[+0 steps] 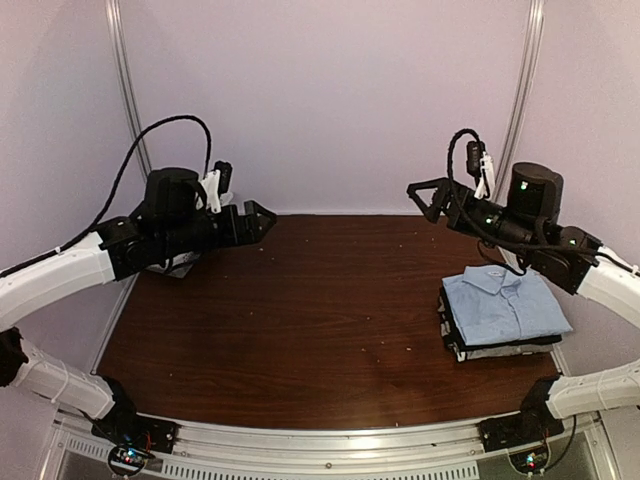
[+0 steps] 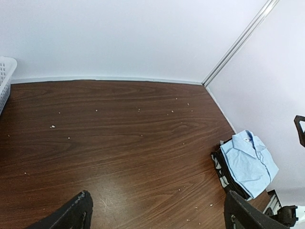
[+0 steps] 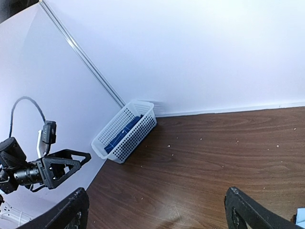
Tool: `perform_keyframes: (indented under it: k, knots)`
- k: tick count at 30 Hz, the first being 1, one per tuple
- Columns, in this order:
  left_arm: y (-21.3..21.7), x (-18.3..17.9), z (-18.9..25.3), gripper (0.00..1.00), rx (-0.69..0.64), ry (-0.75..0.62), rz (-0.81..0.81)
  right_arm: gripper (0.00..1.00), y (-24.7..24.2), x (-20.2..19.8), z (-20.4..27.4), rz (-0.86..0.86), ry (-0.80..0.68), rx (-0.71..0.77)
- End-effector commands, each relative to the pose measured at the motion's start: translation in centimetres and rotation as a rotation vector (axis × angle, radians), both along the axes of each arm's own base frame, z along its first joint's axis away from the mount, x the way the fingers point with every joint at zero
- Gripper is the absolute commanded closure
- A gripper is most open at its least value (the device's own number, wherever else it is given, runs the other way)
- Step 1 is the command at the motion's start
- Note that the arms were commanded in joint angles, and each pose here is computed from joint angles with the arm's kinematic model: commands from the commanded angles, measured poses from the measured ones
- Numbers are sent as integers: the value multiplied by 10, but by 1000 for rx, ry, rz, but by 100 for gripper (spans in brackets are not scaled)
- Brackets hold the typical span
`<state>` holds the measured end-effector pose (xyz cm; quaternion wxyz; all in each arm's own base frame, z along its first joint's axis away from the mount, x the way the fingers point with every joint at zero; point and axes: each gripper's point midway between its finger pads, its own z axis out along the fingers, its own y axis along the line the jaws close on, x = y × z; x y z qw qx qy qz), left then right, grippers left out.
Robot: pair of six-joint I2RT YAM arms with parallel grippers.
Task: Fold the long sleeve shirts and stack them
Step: Reset both arms
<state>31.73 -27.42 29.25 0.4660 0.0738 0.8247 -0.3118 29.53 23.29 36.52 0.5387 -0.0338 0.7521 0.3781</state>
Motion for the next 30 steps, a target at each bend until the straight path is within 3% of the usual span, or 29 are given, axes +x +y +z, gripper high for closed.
perform_keyframes:
  k: [1,8,30]
  knots:
    - [8,0,10,2,-11,-67,33,0,-20,-3,20,-80,-70,-13]
    - [15,-1,7,2,-7,-68,56,0,-37,-3,17,-154,-72,-47]
    - [19,-2,3,2,8,-68,68,0,-36,-2,9,-154,-56,-60]
